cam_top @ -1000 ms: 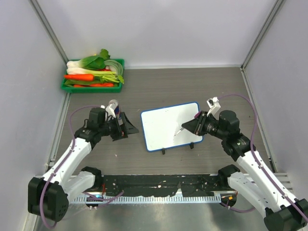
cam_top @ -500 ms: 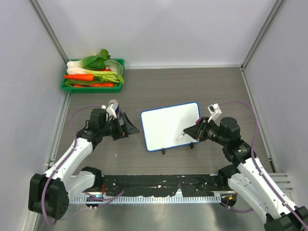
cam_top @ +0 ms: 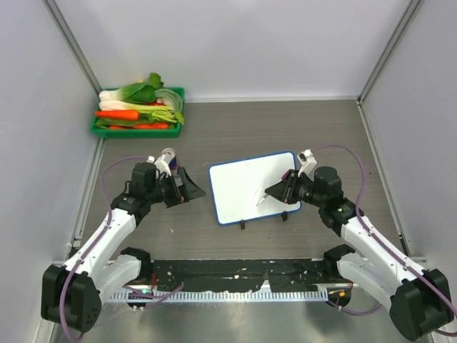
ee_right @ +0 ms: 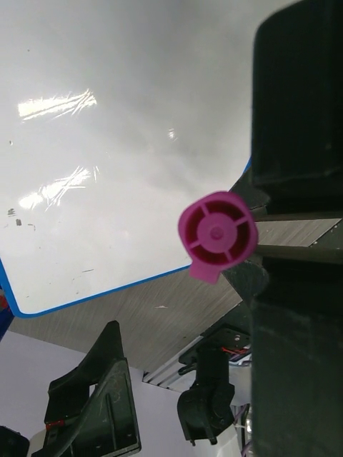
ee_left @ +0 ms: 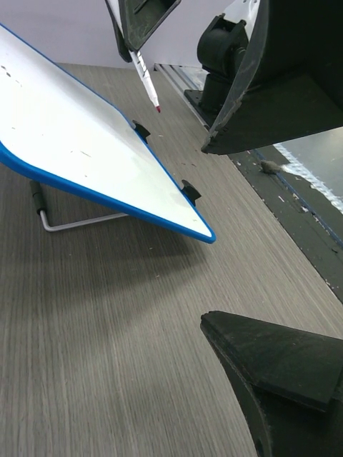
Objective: Write a sentence on the whiteboard
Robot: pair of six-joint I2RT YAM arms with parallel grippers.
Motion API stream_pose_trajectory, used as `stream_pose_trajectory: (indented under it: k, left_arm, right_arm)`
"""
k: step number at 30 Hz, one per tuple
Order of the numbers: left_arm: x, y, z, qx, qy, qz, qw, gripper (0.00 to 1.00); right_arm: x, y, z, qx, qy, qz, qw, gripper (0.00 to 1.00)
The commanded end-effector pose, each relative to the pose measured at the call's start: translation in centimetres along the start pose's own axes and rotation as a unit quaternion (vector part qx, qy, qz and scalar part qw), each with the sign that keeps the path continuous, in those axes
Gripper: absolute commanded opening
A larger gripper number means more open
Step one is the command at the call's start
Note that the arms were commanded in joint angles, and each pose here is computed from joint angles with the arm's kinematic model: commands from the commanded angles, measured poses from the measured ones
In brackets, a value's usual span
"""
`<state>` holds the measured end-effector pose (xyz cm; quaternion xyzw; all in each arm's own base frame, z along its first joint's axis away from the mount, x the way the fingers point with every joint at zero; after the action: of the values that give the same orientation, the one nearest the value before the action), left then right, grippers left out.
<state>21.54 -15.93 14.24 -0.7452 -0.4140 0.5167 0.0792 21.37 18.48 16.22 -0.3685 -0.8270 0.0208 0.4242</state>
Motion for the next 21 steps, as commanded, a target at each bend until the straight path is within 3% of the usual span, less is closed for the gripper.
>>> stream_pose_trajectory:
  k: [1, 21]
  left_arm:
    - [-0.13, -0.45, -1.06, -0.029, 0.023, -0.006, 0.999, 0.94]
    - [0.09, -0.25, -0.86, -0.025, 0.021, -0.007, 0.999, 0.94]
  right_arm:
    - [3.06, -0.26, -3.09, -0.049, -0.043, -0.054, 0.996, 0.01]
    - [2.84, -0.90, -3.43, -0.060, -0.073, -0.040, 0.995, 0.01]
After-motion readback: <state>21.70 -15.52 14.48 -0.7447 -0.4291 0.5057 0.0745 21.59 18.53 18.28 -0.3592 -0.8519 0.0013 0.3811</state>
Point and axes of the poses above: each gripper's point midway between its finger pads, its own y axis out along the fingers, its own x axis along the line the jaws close on, z = x × y, the point moved 2 cm from there along -y, back along the fingers, and after that the axes turned 1 degree about y, right-handed, at the moved point
